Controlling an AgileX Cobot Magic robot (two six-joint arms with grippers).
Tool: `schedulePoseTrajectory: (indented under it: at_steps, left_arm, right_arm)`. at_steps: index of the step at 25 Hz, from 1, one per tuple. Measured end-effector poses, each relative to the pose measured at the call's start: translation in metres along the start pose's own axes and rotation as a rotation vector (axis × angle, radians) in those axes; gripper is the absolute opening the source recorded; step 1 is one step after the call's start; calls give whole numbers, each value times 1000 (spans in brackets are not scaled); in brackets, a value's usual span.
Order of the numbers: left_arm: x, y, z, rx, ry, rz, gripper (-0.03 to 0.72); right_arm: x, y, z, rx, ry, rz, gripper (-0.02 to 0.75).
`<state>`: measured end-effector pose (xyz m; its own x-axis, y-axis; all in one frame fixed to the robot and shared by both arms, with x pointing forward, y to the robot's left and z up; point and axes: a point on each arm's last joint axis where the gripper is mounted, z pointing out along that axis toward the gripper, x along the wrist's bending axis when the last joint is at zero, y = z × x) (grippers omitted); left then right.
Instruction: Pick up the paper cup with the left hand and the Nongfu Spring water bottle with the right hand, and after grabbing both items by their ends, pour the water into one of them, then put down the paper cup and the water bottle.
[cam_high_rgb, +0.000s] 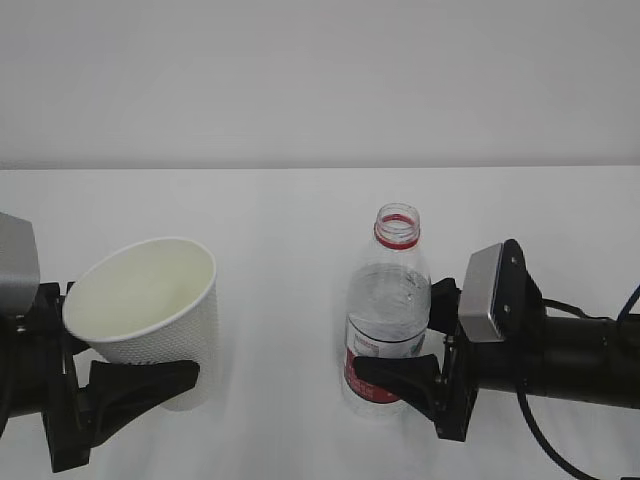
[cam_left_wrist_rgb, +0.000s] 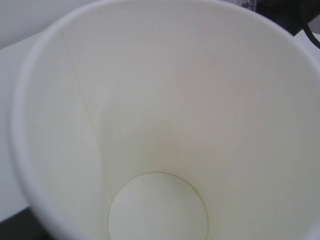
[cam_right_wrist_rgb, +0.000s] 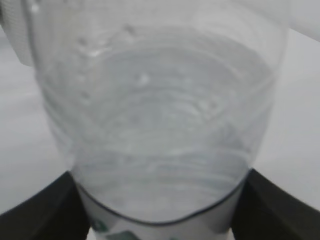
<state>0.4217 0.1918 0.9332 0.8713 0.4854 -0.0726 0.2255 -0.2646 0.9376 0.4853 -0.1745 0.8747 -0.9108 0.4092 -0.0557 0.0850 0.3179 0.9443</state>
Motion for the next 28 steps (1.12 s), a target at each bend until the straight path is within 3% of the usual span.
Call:
schedulePoseTrajectory:
  at_steps: [28]
  left_arm:
    - [0, 0, 0, -2, 3, -2, 537]
  right_arm:
    - [-1, 3, -1, -1, -7, 13, 527]
